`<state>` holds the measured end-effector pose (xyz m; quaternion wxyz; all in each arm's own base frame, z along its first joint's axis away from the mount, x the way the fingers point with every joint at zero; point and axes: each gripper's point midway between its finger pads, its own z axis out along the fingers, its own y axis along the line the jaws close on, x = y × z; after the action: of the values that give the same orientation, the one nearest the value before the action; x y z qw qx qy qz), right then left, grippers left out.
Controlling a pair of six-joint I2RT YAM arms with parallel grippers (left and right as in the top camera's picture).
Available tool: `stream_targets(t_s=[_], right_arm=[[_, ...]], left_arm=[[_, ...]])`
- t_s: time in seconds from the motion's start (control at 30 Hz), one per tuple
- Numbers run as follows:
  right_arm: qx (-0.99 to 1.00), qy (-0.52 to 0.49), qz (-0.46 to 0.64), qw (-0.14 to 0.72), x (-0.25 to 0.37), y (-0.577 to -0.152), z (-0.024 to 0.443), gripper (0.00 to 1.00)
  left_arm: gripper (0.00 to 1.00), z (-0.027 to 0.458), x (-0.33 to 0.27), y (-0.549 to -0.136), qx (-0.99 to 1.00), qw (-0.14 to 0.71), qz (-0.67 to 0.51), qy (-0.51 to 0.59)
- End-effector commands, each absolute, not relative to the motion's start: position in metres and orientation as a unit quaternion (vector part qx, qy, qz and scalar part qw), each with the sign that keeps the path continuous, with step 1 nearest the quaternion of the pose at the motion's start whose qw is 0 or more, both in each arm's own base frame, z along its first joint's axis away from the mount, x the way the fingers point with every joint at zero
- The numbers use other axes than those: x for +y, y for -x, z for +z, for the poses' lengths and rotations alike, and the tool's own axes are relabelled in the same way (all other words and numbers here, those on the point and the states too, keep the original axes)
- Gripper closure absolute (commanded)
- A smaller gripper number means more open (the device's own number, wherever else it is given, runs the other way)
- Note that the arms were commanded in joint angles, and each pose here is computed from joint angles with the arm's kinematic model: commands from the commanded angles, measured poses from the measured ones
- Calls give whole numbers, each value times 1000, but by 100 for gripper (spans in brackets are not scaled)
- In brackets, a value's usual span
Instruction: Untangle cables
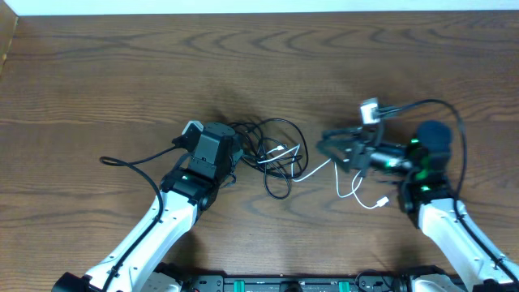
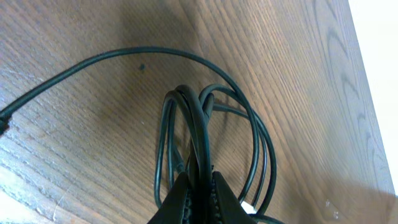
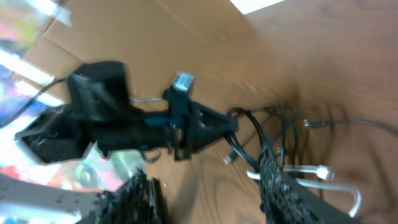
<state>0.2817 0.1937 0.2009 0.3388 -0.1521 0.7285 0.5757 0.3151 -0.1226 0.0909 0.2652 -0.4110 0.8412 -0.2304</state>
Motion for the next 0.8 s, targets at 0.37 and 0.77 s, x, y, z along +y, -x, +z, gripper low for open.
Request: stream_targets(t_s=[0.37, 0.77], right_arm=[[842, -58, 426, 326, 173, -324, 121, 31], [808, 176, 397, 397, 192, -310, 130, 21]], left_arm=[[92, 108, -145, -326, 888, 307, -244, 240], [92, 135, -132, -325, 871, 312, -287, 249]])
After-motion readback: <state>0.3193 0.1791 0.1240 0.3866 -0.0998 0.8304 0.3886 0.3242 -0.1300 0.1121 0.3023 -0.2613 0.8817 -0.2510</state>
